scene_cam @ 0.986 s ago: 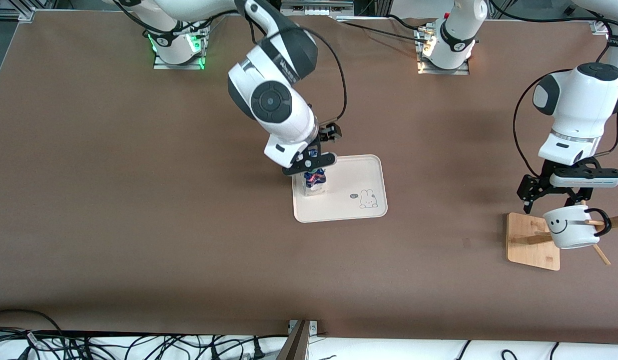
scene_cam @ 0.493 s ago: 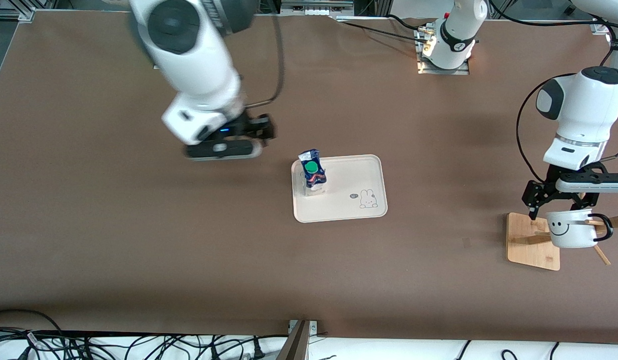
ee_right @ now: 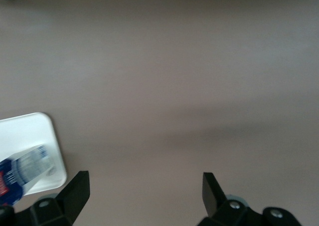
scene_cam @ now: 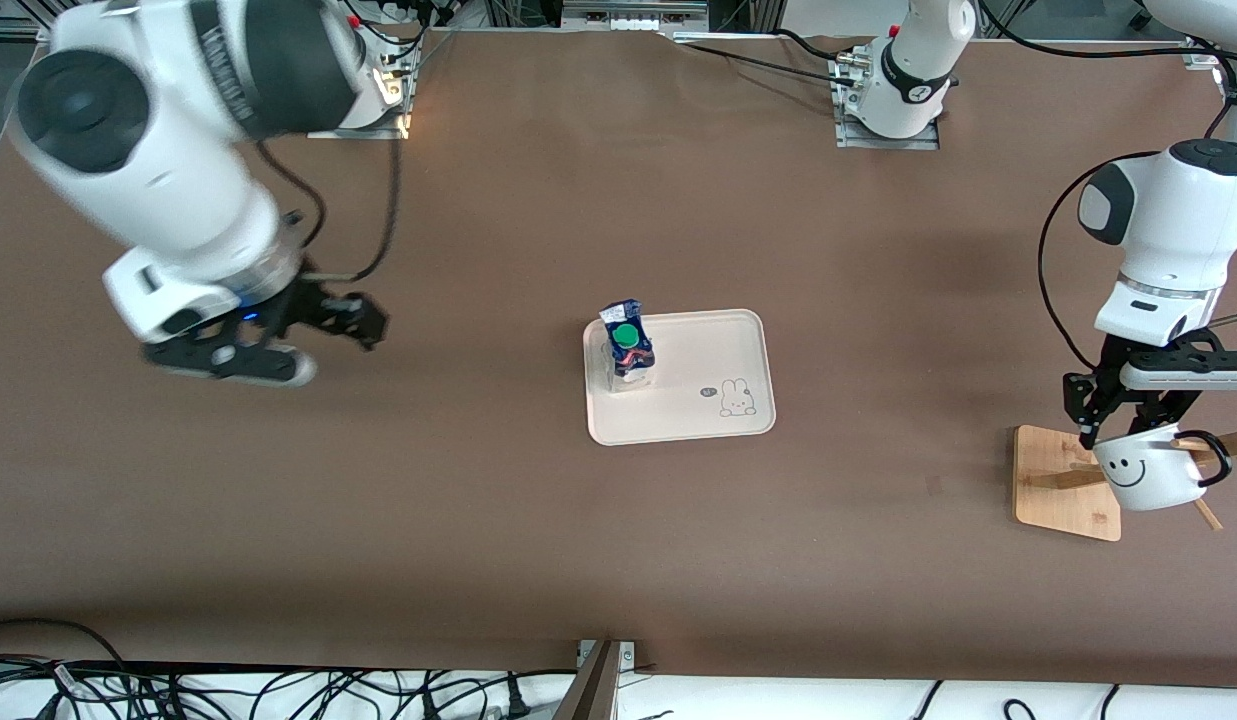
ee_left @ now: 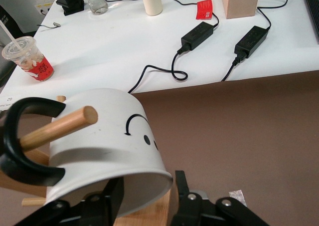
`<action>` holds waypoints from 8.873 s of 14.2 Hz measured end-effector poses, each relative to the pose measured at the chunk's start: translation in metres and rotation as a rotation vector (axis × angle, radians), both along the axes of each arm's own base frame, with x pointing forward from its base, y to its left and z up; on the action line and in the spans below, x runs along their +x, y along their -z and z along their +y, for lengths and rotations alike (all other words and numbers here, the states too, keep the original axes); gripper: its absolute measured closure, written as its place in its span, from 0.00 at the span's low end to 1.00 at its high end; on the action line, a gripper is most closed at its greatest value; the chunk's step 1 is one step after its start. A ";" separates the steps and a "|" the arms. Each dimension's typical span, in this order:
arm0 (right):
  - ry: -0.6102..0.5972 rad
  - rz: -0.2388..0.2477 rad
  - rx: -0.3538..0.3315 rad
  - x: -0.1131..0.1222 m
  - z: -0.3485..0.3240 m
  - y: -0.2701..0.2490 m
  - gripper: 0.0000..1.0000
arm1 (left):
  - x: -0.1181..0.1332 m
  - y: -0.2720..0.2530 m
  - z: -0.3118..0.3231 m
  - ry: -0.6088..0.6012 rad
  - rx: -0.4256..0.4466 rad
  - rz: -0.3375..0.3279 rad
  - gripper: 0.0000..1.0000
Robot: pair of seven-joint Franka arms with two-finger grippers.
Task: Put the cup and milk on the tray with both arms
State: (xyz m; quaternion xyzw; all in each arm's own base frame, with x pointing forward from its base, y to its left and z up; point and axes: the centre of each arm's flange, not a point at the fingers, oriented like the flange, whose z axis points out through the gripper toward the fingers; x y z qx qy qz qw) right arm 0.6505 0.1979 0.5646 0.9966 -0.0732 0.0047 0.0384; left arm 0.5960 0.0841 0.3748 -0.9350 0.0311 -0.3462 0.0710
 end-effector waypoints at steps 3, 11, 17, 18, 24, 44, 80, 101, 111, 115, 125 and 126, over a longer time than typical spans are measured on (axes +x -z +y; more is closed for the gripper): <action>0.069 0.053 -0.008 0.025 -0.090 0.027 0.00 | 0.000 -0.001 0.000 0.004 0.004 -0.001 0.59; 0.110 0.112 -0.123 0.030 -0.125 0.066 0.00 | 0.000 -0.001 -0.001 0.016 0.016 -0.001 0.79; 0.030 0.124 -0.085 0.019 -0.129 0.087 0.00 | 0.000 -0.002 -0.002 0.020 0.017 -0.004 0.91; 0.022 0.104 -0.058 0.019 -0.135 0.079 0.00 | 0.000 -0.003 -0.003 0.020 0.017 -0.006 0.91; -0.054 -0.102 -0.148 0.033 -0.184 0.081 0.00 | 0.002 -0.012 -0.026 0.059 0.014 -0.024 0.91; 0.048 0.068 0.024 -0.006 -0.238 0.029 0.00 | -0.010 -0.009 -0.314 0.287 -0.050 0.461 0.91; -0.104 0.040 0.147 -0.037 -0.235 -0.033 0.00 | 0.003 0.134 -0.427 0.129 -0.246 1.103 0.91; -0.126 -0.015 0.062 -0.048 -0.235 -0.035 0.00 | 0.009 0.157 -0.432 0.103 -0.228 1.086 0.80; -0.123 -0.008 0.060 -0.048 -0.237 -0.032 0.00 | 0.037 0.109 -0.411 0.076 -0.255 0.989 0.01; -0.112 -0.008 0.059 -0.049 -0.243 -0.032 0.00 | 0.059 0.017 -0.351 0.018 -0.278 0.910 0.00; -0.112 0.000 0.060 -0.049 -0.242 -0.031 0.00 | 0.014 -0.179 -0.173 -0.168 -0.272 0.821 0.00; -0.112 0.002 0.061 -0.050 -0.242 -0.031 0.00 | 0.010 -0.186 -0.165 -0.145 -0.262 0.813 0.00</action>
